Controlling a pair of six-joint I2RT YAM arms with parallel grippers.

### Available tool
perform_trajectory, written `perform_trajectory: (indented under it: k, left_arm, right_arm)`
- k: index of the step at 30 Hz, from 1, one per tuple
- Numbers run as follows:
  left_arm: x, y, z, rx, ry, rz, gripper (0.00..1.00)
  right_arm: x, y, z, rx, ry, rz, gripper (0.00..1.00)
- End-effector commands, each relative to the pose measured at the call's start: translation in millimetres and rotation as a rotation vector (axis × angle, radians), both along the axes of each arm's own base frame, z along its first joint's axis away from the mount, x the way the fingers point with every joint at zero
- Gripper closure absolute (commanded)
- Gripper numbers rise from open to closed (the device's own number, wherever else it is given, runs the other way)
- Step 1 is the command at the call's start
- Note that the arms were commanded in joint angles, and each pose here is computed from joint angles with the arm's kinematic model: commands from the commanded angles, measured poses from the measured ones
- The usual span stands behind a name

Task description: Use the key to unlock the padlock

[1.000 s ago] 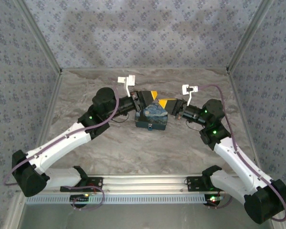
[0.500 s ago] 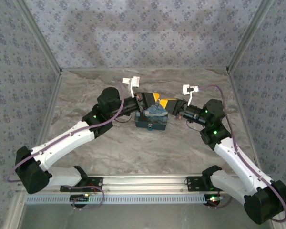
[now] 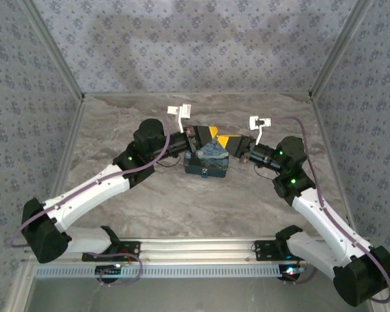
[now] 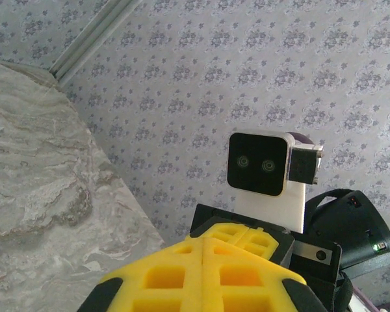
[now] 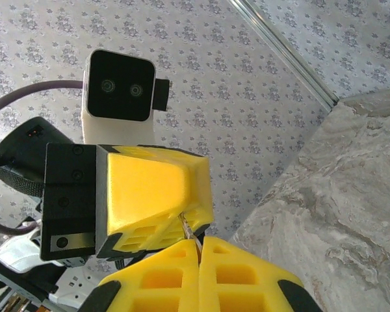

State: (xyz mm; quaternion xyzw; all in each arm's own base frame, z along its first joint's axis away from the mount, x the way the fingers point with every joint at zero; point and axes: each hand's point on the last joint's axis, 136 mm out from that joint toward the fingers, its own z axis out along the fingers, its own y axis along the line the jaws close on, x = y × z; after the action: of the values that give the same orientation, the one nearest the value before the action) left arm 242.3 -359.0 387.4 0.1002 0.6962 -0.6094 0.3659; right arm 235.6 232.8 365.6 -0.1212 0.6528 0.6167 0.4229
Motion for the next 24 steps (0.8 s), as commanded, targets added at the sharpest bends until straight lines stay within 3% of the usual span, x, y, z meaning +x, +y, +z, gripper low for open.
perform_trajectory:
  k: [1, 4, 5, 6, 7, 9, 14, 21, 24]
  left_arm:
    - [-4, 1, 14, -0.031, -0.029, -0.005, 1.00]
    - [-5, 6, 11, -0.027, -0.030, 0.012, 1.00]
    - [-5, 7, 12, -0.026, -0.031, 0.013, 0.88]
    - [-5, 7, 12, -0.023, -0.031, 0.015, 0.65]
    - [-5, 8, 13, -0.022, -0.032, 0.018, 0.50]
    - [-4, 10, 12, -0.016, -0.036, 0.032, 0.35]
    - [-1, 23, -2, 0.041, -0.021, 0.086, 0.33]
    - [-4, 55, -73, 0.212, 0.101, 0.190, 0.32]
    - [-9, 62, -87, 0.198, 0.129, 0.198, 0.31]
  right_arm:
    - [-6, -8, 14, 0.017, -0.063, -0.012, 1.00]
    - [-3, -12, 15, 0.015, -0.063, -0.024, 1.00]
    - [-4, -10, 16, 0.013, -0.065, -0.017, 1.00]
    - [-5, -8, 15, 0.011, -0.064, -0.009, 1.00]
    - [-5, -7, 14, 0.008, -0.062, -0.006, 1.00]
    - [-3, -8, 10, -0.001, -0.054, -0.015, 1.00]
    - [5, -21, 0, -0.065, -0.027, -0.087, 1.00]
    - [28, -56, -25, -0.165, 0.054, -0.239, 1.00]
    - [31, -58, -28, -0.146, 0.067, -0.227, 1.00]
